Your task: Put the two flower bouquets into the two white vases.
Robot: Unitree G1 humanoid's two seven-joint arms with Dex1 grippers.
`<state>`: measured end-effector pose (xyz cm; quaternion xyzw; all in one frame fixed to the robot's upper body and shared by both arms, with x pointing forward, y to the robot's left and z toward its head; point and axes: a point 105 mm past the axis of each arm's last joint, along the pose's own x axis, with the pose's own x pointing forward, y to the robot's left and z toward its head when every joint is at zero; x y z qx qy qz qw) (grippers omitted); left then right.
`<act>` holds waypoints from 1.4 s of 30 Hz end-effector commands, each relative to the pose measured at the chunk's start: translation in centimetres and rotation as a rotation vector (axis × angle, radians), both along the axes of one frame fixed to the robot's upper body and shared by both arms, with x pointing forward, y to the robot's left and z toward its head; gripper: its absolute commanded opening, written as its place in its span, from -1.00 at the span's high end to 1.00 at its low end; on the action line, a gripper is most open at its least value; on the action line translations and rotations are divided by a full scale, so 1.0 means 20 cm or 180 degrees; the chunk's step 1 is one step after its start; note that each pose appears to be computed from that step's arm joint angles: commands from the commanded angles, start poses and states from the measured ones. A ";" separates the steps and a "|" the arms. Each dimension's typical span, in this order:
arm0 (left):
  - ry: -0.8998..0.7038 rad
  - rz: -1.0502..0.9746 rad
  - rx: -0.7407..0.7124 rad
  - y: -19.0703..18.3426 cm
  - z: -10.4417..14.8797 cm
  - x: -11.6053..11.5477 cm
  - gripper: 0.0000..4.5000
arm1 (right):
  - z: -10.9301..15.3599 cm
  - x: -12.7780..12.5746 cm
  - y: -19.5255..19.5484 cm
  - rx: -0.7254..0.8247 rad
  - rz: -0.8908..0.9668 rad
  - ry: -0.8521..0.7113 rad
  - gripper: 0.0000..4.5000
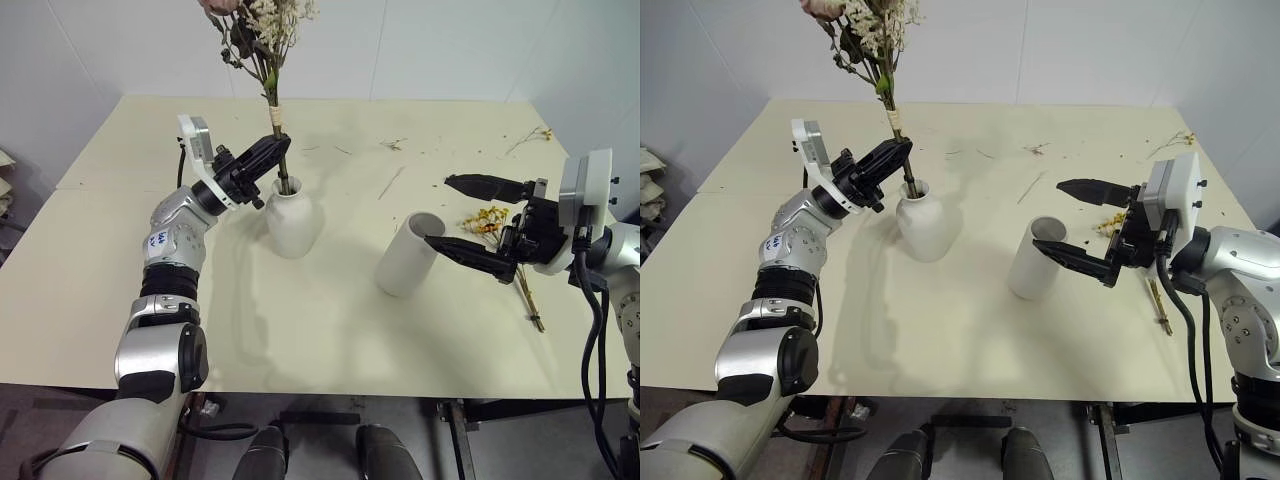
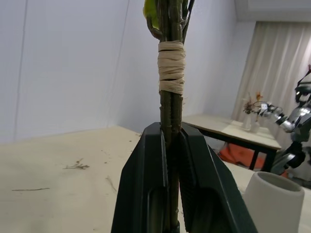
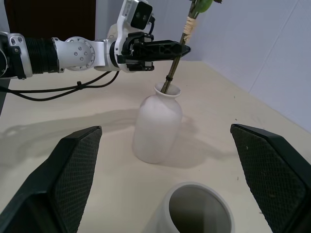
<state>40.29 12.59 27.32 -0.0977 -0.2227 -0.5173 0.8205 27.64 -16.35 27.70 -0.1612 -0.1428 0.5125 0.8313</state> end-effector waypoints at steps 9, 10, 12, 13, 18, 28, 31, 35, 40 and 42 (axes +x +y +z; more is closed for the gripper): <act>-0.0209 0.0053 0.0511 0.10 -0.01 -0.06 -0.58 | 0.05 -0.03 0.01 0.0070 0.0004 -0.0186 -1.00; -0.0213 0.0108 0.0604 0.12 0.00 -0.06 -0.71 | 0.05 -0.03 0.01 0.0066 0.0005 -0.0184 -1.00; -0.0227 0.0225 0.0823 0.16 0.00 -0.07 -0.99 | 0.04 -0.03 0.01 0.0047 0.0002 -0.0174 -1.00; -0.0199 0.0247 0.0906 0.19 0.01 -0.07 -0.99 | 0.04 -0.02 0.00 0.0005 -0.0020 -0.0161 -1.00; -0.0156 0.0296 0.1549 0.34 0.02 -0.13 -0.99 | 0.03 0.07 -0.11 -0.0309 -0.0441 -0.0026 -1.00; -0.0379 -0.0270 0.2012 0.38 0.15 -0.50 -0.99 | -0.04 0.31 -0.76 -0.0870 -0.2135 0.1391 -1.00; -0.0428 -0.0287 0.1947 0.32 0.13 -0.56 -0.99 | -0.12 0.34 -0.84 -0.0993 -0.2204 0.1692 -1.00; -0.0379 -0.0223 0.1862 0.29 0.09 -0.62 -0.99 | -0.23 0.41 -0.87 -0.1173 -0.2293 0.1999 -1.00; -0.0344 -0.0078 0.1756 0.29 0.07 -0.68 -0.99 | -0.37 0.44 -0.89 -0.1449 -0.2294 0.2365 -1.00; -0.0324 -0.0068 0.1723 0.28 0.06 -0.70 -0.99 | -0.42 0.44 -0.91 -0.1538 -0.2341 0.2488 -1.00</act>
